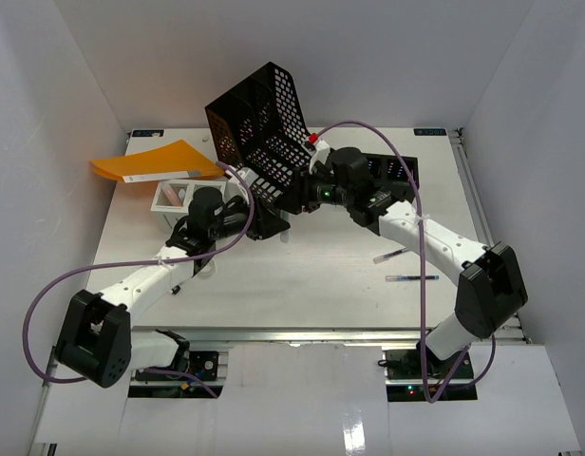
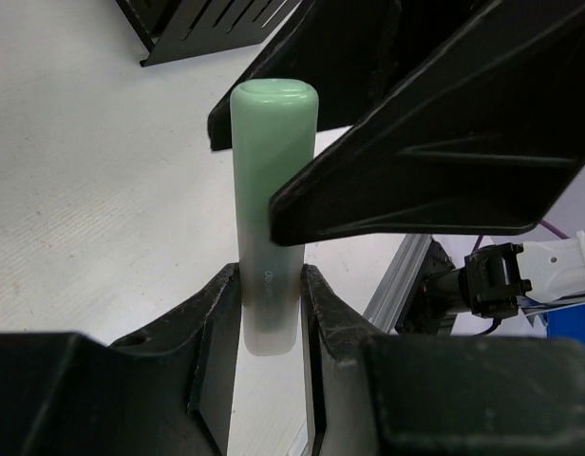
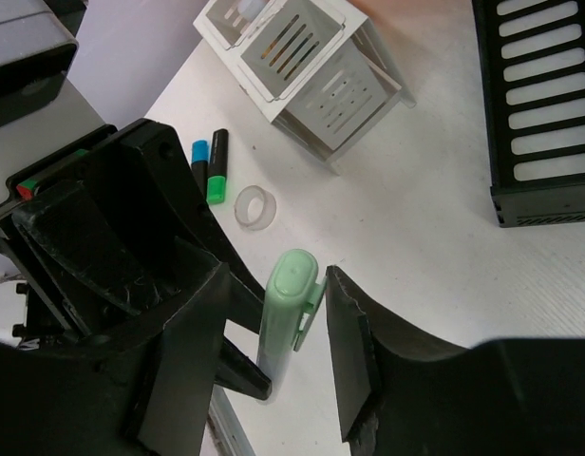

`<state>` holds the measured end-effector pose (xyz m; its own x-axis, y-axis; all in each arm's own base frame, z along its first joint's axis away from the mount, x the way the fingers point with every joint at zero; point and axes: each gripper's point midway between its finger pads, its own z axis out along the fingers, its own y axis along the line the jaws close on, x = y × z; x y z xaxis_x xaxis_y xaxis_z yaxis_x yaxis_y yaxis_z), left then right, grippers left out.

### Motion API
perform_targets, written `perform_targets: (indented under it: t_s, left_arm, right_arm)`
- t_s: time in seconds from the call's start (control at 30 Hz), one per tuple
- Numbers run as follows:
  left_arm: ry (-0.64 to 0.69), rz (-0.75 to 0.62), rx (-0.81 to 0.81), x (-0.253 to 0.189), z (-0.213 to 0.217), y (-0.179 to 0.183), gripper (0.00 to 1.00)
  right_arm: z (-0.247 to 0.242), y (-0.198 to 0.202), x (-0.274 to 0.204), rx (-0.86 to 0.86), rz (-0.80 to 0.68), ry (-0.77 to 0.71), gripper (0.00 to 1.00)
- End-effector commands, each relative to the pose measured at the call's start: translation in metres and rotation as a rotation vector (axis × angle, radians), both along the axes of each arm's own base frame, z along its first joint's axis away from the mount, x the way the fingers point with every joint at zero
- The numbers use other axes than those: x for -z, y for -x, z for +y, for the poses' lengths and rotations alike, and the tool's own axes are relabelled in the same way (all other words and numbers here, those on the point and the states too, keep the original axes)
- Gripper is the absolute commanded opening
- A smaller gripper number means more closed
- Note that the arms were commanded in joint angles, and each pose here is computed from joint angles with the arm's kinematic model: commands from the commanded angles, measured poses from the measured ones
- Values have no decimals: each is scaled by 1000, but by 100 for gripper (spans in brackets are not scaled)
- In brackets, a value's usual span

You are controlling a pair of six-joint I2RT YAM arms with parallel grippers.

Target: Organize the desk

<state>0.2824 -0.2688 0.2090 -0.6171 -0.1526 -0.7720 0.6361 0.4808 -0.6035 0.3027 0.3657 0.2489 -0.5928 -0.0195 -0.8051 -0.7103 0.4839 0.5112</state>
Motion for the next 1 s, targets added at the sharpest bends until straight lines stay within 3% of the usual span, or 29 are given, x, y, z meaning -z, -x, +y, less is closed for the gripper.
perform_targets:
  t_s: [0.0, 0.17, 0.23, 0.3, 0.5, 0.6, 0.73, 0.87, 0.97]
  left_arm:
    - [14, -75, -2, -24, -2, -5, 0]
    - [1, -78, -13, -24, 0, -5, 1]
    - [-9, -77, -22, -21, 2, -5, 6]
    - [-25, -75, -44, -19, 6, -6, 19]
    - [-73, -135, -222, -35, 36, -12, 82]
    - [-101, -200, -355, -58, 62, -15, 96]
    - [-160, -230, -531, -86, 104, -4, 98]
    - [-151, -245, -720, -102, 149, 18, 98]
    - [-112, -240, -806, -109, 171, 35, 98]
  right_arm:
    - [12, -5, -21, -8, -58, -29, 45]
    - [16, -4, -22, -30, -57, -34, 29]
    - [18, -2, -24, -51, -63, -39, 18]
    - [21, -1, -24, -75, -58, -46, 8]
    - [39, -7, -47, -147, -107, -82, 8]
    - [56, -20, -52, -187, -131, -79, 8]
    - [83, -42, -80, -227, -212, -114, 8]
    - [123, -56, -89, -274, -279, -156, 8]
    - [159, -60, -109, -294, -412, -212, 8]
